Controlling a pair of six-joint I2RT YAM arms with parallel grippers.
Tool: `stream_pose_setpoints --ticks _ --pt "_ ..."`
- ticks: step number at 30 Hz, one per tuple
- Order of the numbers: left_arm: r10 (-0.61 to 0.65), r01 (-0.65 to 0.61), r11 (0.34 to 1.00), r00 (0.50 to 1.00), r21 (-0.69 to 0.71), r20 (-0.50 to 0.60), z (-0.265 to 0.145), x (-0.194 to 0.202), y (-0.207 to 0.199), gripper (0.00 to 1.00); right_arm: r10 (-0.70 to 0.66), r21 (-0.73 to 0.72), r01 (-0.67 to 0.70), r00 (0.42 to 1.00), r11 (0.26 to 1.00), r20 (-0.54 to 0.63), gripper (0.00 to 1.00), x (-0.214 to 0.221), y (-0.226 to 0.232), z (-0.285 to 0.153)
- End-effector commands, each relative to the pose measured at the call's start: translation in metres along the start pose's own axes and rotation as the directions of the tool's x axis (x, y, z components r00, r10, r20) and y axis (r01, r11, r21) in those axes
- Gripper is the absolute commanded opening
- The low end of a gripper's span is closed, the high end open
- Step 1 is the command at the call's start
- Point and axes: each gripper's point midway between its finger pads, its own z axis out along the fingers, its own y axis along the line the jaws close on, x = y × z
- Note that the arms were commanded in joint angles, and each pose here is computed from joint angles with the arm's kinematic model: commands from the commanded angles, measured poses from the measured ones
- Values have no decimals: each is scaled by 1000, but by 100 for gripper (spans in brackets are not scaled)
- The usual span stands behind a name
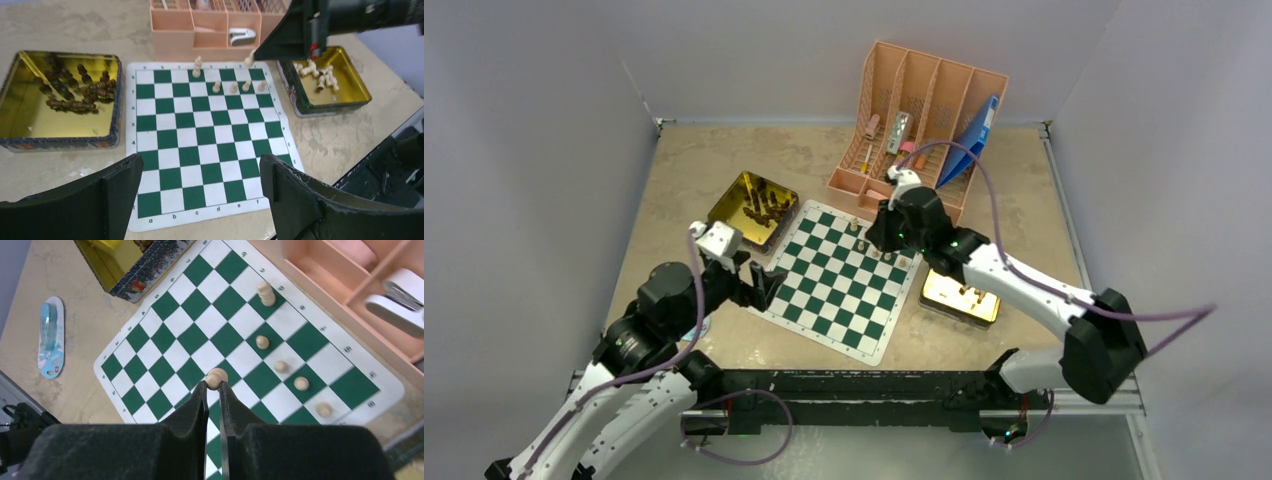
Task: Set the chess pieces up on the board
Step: Place the chess piece on the chessboard.
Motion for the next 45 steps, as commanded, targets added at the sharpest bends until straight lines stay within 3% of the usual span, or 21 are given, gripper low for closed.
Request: stream_pose_setpoints --ticks 1,10,18,25,45 --pt "26 -21 999 991 -41 133 -18 -25 8 88 -62 -1 63 996 998 63 9 -32 26 26" --pt "12 4 997 976 -72 217 -36 -33 15 89 -107 60 109 994 992 -35 11 -8 32 91" --pt "8 7 998 977 -69 212 -35 -31 15 90 -104 157 120 989 980 -105 12 18 12 123" --pt "5 9 998 978 -65 211 -36 -31 14 90 -83 189 117 981 975 -175 12 35 5 135" --pt "3 11 998 973 -61 231 -40 -33 13 90 -56 288 104 984 952 -171 13 36 -22 143"
